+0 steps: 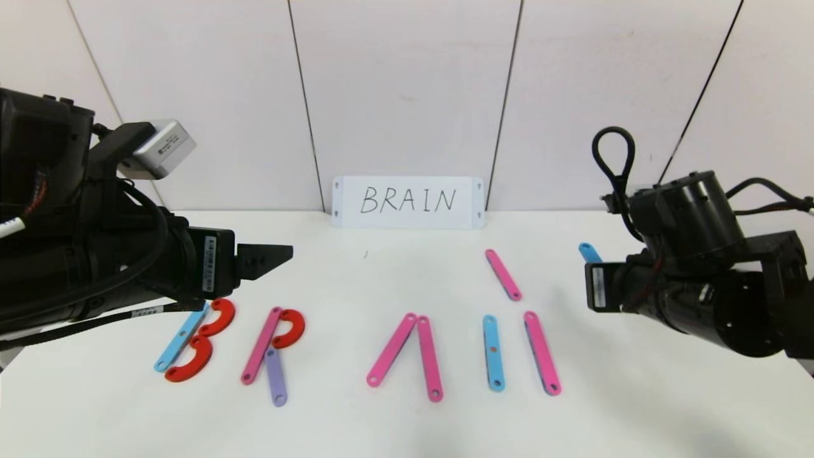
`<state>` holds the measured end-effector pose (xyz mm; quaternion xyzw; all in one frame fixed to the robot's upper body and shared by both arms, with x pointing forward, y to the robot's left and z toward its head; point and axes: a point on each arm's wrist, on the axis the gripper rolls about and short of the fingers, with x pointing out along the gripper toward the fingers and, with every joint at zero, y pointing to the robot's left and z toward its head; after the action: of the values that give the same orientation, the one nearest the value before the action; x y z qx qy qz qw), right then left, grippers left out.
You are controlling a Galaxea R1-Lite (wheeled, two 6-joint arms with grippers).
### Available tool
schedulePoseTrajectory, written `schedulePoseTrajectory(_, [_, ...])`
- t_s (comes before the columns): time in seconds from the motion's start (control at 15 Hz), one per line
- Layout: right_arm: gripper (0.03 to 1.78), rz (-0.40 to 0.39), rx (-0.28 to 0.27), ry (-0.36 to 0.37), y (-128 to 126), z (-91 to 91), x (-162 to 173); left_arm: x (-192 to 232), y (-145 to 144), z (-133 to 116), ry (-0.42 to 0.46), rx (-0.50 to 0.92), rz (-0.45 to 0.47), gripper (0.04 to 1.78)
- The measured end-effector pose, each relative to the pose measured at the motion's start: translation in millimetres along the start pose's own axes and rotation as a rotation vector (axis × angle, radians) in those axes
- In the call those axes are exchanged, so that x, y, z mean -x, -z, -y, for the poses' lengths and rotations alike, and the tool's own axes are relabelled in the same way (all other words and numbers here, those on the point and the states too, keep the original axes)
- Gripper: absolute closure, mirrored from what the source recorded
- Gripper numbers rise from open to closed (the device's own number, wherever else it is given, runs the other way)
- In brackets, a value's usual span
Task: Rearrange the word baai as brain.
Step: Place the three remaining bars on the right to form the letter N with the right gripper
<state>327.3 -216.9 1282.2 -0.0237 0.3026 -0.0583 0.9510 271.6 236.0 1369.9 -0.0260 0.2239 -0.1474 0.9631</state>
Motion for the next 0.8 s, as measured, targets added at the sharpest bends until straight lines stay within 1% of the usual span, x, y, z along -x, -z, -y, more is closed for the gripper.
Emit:
schedulePoseTrajectory(0.2, [1.54,-0.005,0.0,-0.003,20,-1.9,-14,0,0,0,0.0,0.0,-0.001,0.09])
schedulePoseTrajectory(0.4, [1.54,0.009,-0.006,-0.015,31,-11.3,-33,-1,0,0,-0.002,-0.001,-0.003,0.09])
schedulePoseTrajectory(0.47, [1.54,-0.008,0.003,-0.021,37,-14.1,-39,-1,0,0,-0.002,0.0,-0.004,0.09])
schedulePoseTrajectory(0.53, [1.54,-0.036,0.017,-0.04,44,-16.0,-44,-1,0,0,-0.002,0.0,-0.004,0.09])
schedulePoseTrajectory(0.67, [1.54,-0.081,0.036,-0.111,56,-16.6,-48,-2,0,0,-0.003,0.0,-0.004,0.09])
schedulePoseTrajectory(0.73, [1.54,-0.078,0.04,-0.149,61,-16.5,-48,-2,0,0,-0.003,-0.001,-0.005,0.09])
schedulePoseTrajectory(0.8, [1.54,-0.069,0.052,-0.171,66,-16.0,-49,-2,0,0,-0.002,-0.001,-0.005,0.09])
